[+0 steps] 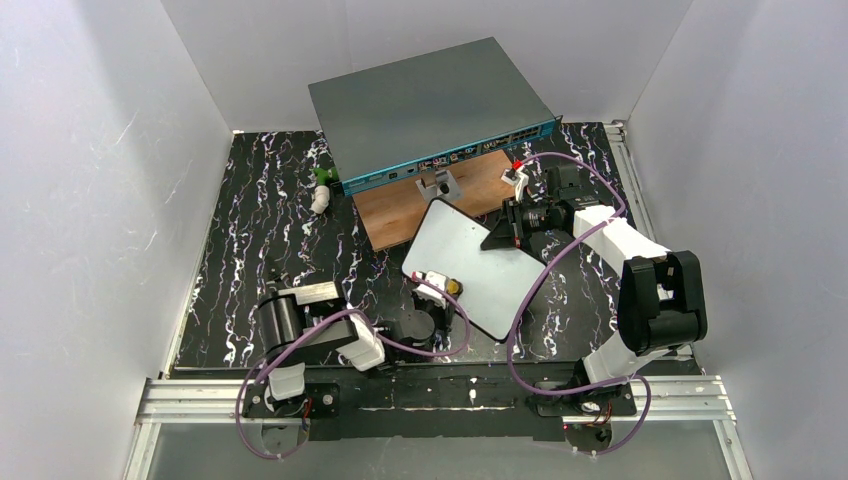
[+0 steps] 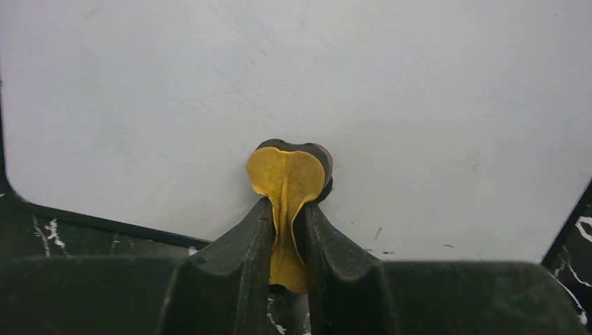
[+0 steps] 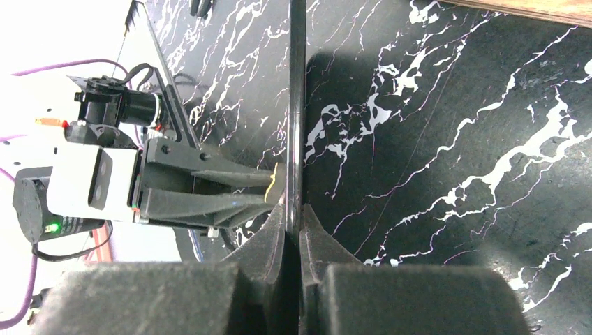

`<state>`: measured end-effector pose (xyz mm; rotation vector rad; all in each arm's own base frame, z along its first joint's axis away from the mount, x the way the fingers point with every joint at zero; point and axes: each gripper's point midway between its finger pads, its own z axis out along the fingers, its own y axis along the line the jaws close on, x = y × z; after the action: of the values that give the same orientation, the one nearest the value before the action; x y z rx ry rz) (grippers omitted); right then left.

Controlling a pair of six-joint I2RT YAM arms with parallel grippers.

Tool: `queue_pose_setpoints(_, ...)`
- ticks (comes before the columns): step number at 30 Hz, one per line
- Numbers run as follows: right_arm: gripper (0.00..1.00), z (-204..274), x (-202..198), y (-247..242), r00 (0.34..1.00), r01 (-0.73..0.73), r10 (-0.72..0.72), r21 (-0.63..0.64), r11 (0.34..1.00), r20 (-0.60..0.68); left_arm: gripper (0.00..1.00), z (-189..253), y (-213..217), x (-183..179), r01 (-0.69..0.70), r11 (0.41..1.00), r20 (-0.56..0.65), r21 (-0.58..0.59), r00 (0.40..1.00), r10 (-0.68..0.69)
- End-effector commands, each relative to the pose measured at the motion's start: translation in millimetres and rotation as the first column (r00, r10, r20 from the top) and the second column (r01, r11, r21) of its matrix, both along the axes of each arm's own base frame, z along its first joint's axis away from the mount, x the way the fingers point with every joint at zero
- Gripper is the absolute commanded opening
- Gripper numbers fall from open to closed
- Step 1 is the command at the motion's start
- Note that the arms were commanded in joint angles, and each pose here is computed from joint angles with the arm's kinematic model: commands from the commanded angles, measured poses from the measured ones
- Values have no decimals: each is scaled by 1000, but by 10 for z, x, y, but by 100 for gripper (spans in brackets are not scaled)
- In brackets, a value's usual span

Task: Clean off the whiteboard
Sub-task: Erase the whiteboard at the center of the board.

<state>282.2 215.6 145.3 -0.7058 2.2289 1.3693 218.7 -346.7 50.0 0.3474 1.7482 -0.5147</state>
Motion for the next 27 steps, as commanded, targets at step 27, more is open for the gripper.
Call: queue_pose_setpoints(27, 1, 131, -385, 109, 987, -92, 102, 84, 992, -125, 0, 259, -1131, -629, 354, 933, -38, -69, 933, -357)
